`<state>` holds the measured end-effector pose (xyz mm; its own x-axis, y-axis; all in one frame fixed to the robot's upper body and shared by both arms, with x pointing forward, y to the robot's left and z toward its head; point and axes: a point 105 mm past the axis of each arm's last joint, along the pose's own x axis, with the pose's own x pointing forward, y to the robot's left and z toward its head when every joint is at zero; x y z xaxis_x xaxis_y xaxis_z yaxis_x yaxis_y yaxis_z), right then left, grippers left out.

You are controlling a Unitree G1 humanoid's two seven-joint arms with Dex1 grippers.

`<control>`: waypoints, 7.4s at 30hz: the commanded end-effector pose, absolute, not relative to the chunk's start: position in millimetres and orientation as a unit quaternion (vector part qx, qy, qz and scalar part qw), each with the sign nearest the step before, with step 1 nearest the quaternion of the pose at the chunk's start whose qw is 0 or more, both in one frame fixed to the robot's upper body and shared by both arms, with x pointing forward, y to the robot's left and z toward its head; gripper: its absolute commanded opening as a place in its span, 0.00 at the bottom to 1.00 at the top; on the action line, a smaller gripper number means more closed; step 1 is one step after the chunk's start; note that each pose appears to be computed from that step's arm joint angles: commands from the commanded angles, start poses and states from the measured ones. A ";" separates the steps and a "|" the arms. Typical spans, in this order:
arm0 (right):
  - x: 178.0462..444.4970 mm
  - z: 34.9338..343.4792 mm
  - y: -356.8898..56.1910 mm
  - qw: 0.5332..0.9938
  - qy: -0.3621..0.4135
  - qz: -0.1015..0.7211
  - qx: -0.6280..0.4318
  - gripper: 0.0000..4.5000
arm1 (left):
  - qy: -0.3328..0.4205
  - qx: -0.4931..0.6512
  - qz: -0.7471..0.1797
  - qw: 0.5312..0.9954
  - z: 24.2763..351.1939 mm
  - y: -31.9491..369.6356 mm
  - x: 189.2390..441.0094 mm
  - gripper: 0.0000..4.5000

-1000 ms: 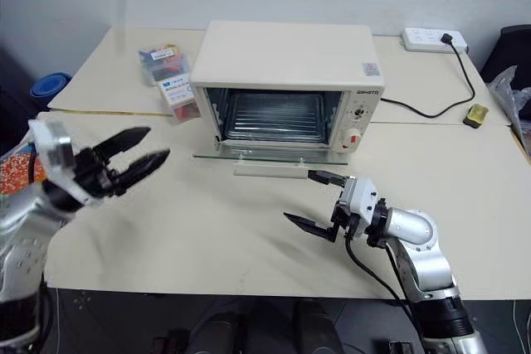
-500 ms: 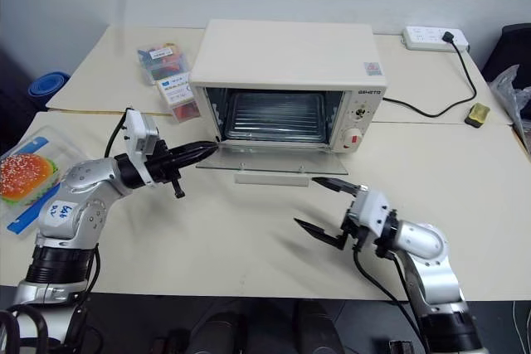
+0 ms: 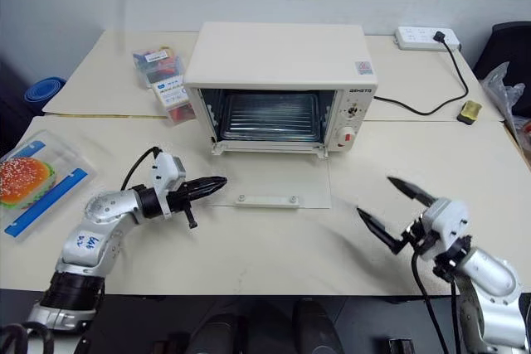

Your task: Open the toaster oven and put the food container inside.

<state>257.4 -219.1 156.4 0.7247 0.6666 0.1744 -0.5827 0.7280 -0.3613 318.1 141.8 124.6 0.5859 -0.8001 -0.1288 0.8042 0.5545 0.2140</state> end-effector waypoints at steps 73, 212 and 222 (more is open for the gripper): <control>258.5 173.7 -155.6 0.831 -0.174 0.509 -0.139 1.00 | 0.209 -0.066 -0.027 0.975 235.7 330.8 268.8 0.05; 311.7 206.5 -148.7 0.818 -0.189 0.536 -0.081 0.18 | -0.011 0.130 -0.381 0.915 164.7 256.7 248.0 1.00; 260.2 127.2 -192.3 0.790 -0.072 0.581 -0.180 0.90 | 0.012 0.172 -0.353 0.920 133.5 264.1 225.5 1.00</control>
